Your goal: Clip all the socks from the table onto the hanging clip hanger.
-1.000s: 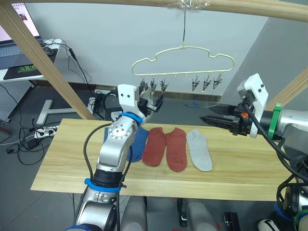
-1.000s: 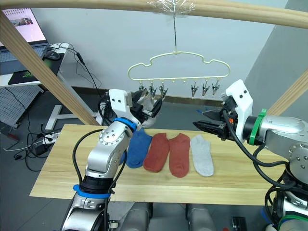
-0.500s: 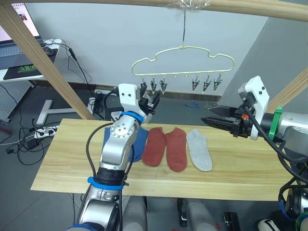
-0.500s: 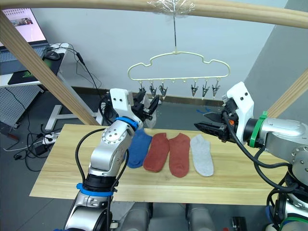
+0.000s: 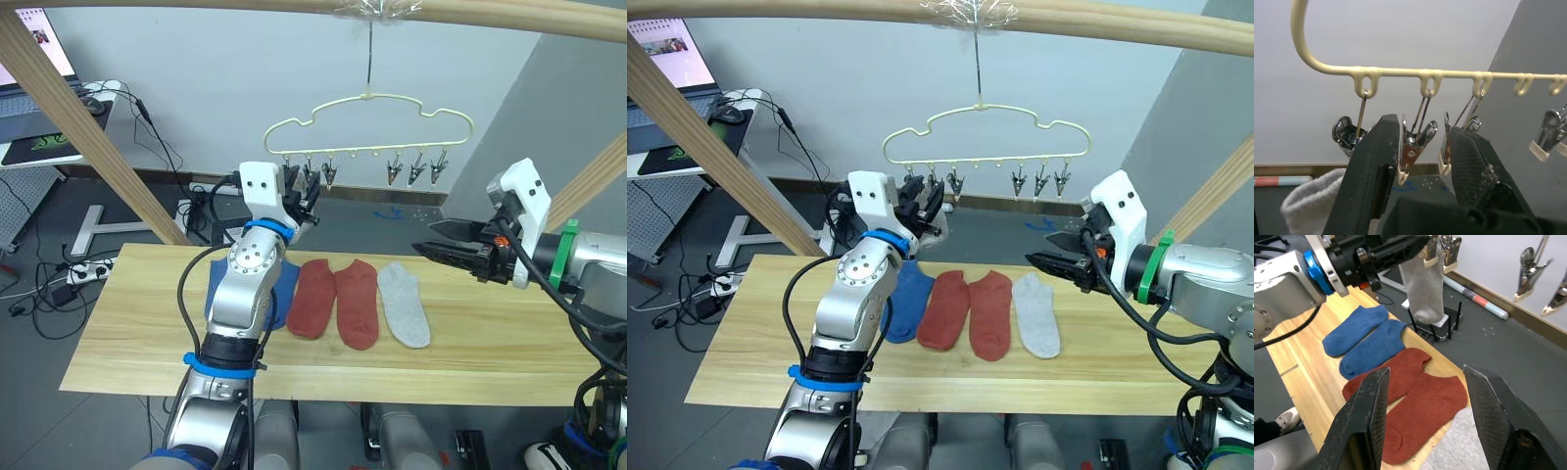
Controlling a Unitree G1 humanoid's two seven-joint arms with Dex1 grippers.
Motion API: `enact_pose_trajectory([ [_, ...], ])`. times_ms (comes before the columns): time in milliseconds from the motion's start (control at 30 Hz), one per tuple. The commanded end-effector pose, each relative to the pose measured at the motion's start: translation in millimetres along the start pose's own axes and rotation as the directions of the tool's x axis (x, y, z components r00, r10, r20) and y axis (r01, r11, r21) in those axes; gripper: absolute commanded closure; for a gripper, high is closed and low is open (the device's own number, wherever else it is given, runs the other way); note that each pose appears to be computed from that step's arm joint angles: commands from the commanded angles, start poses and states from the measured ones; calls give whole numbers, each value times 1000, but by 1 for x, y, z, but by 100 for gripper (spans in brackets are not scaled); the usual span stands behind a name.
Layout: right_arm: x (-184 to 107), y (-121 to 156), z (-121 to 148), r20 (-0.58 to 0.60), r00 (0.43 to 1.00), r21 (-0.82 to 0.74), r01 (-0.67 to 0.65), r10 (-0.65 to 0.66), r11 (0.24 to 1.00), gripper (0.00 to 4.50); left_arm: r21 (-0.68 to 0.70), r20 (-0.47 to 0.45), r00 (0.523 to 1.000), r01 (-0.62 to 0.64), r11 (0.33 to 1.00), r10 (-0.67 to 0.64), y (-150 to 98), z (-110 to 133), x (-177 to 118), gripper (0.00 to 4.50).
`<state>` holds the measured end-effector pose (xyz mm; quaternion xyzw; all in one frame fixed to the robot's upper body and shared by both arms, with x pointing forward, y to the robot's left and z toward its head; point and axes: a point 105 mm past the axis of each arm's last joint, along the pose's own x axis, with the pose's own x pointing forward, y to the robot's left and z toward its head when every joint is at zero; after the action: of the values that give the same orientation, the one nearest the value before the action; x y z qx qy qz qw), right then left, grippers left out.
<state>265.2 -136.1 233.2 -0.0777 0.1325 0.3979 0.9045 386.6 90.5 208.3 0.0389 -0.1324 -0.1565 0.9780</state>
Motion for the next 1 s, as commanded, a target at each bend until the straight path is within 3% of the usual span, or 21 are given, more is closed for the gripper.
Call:
enact_pose_trajectory([
  [33, -6, 1, 9, 45, 999, -31, 13, -12, 999, 201, 15, 51, 999, -9, 1000, 8, -1, 12, 1, 259],
  [967, -12, 2, 5, 34, 999, -11, 40, -40, 999, 201, -13, 60, 997, -55, 998, 56, -1, 6, 27, 259],
  [1000, -12, 2, 5, 34, 999, -10, 40, -40, 999, 201, -13, 60, 997, -57, 998, 57, 0, 6, 27, 277],
])
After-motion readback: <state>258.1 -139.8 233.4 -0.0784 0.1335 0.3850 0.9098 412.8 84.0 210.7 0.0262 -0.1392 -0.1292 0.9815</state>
